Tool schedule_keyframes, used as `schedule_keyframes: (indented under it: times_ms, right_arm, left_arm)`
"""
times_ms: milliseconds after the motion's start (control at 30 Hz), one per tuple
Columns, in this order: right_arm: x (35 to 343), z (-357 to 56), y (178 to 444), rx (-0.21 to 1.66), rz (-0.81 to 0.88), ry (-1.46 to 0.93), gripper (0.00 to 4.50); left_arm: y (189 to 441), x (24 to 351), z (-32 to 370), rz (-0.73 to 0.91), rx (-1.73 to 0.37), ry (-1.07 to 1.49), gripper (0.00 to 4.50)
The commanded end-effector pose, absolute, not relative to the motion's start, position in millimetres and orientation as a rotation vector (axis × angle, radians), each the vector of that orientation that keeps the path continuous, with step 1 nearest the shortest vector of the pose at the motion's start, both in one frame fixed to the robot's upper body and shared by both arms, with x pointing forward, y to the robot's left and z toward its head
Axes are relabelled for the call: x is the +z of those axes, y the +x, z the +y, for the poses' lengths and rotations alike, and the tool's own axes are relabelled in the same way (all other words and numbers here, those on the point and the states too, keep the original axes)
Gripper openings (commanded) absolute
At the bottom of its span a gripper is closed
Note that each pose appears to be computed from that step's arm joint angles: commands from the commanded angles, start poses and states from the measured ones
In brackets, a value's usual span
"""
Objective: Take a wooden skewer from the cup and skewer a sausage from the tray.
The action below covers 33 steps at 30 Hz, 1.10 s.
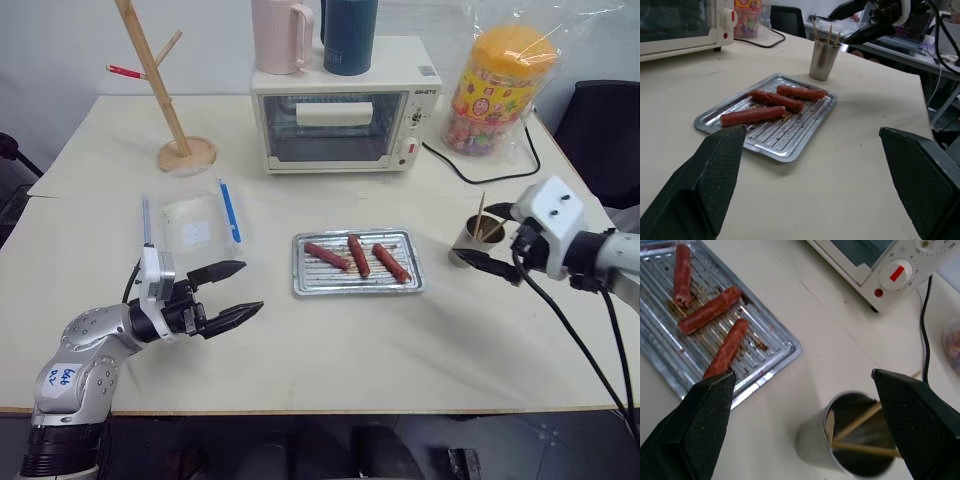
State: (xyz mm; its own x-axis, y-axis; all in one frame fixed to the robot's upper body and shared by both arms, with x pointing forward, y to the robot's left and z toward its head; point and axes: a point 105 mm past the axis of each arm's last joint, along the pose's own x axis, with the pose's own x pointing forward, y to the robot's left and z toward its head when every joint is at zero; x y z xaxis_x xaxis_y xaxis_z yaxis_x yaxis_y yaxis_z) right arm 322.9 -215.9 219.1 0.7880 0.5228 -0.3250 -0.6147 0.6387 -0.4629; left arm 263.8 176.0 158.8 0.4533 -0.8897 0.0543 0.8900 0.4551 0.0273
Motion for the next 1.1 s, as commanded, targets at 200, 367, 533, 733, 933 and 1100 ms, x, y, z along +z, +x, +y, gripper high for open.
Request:
schedule_keyframes:
  times_ms: [200, 367, 533, 733, 933, 1100]
  right_arm:
    - [221, -221, 329, 0.626, 0.171, -0.617, 2.52]
    - [219, -223, 330, 0.623, 0.170, -0.622, 1.12]
    - [221, -226, 331, 0.621, 0.164, -0.624, 0.01]
    - [240, -231, 329, 0.625, 0.116, -0.591, 0.01]
    - [282, -243, 318, 0.684, -0.005, -0.588, 0.01]
    - [331, -242, 299, 0.784, -0.153, -0.530, 0.01]
  left_arm:
    - [255, 169, 171, -0.104, -1.087, 0.018, 4.50]
    - [254, 169, 172, -0.108, -1.081, 0.024, 4.50]
    - [255, 168, 174, -0.114, -1.076, 0.028, 4.50]
    - [257, 168, 174, -0.123, -1.072, 0.030, 4.50]
    - [260, 167, 172, -0.134, -1.072, 0.031, 4.50]
    - [262, 169, 171, -0.143, -1.076, 0.016, 4.50]
